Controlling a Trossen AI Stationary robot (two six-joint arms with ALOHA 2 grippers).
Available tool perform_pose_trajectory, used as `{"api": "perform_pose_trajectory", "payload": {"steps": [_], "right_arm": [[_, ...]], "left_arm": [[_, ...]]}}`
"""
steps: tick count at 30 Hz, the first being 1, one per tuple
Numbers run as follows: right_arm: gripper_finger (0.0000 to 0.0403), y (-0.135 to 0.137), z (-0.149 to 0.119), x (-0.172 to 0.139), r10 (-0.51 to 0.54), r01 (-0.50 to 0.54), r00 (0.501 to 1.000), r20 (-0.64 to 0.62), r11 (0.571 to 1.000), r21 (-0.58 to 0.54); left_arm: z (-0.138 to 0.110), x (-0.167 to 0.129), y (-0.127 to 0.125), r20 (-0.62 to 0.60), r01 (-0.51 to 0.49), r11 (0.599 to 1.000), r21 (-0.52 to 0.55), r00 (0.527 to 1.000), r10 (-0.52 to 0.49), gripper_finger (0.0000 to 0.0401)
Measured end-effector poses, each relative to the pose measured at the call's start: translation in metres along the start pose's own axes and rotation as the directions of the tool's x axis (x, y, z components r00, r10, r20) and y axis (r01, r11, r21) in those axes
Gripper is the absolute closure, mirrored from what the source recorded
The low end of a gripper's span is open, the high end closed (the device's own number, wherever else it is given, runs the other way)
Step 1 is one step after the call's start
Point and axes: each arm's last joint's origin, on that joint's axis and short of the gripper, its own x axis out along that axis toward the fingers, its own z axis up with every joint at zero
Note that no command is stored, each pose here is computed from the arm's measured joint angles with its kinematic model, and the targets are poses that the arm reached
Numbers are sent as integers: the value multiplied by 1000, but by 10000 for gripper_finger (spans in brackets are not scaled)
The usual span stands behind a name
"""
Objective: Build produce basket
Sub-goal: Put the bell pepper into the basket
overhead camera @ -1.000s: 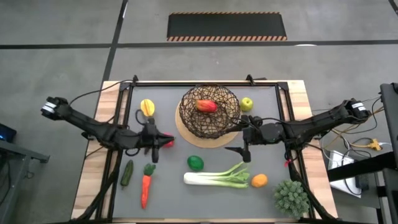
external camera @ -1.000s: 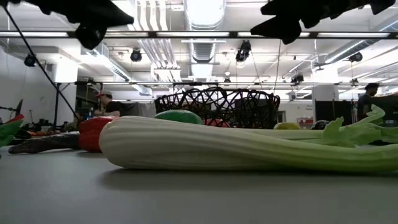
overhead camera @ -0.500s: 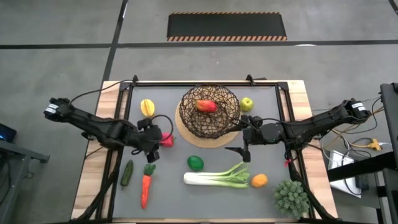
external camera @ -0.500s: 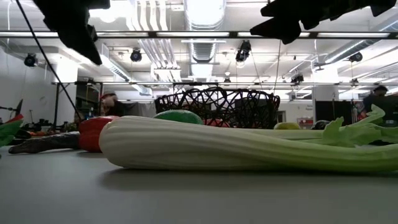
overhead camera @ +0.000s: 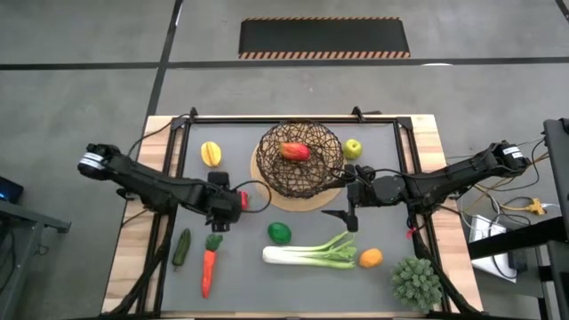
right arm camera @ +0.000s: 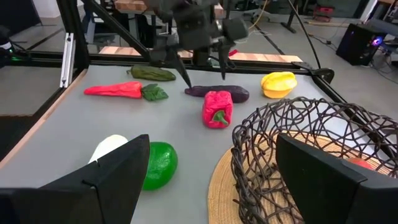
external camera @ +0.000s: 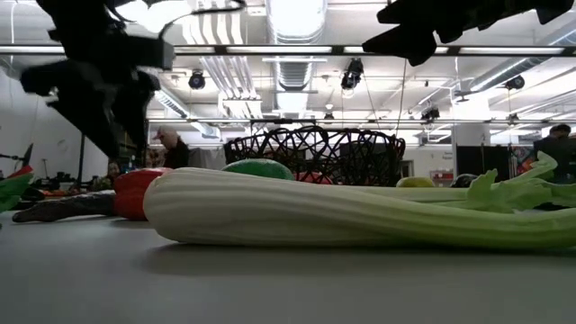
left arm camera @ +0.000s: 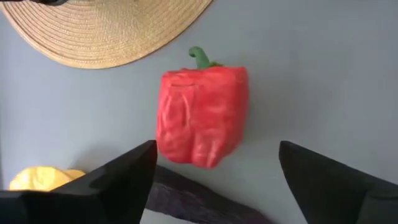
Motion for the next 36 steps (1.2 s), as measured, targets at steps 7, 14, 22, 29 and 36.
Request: {"api": "perform_pose_trajectory", "payload": {"steps": [7,14,22,29,36], "right_arm": [[74,0,-1,0,0,0,1000,-3,1000,9],[74,0,-2,0,0,0,1000,-7,1000,24],[74,0,-5,0,-1,1,1000,-14,999,32],[74,0,-5,0,-1,2,1000,-15,999,40],[74,0,-5,0,-1,1,1000,-15,999,39]], "left_arm": [[8,19,10,-40,-21,999,44,999,23,82],[13,27,25,-45,72,997,4,996,-71,82],[9,41,35,-58,115,993,-18,992,-116,82],[4,49,34,-53,149,989,-13,987,-149,112],[4,48,34,-51,135,991,-16,989,-136,177]]}}
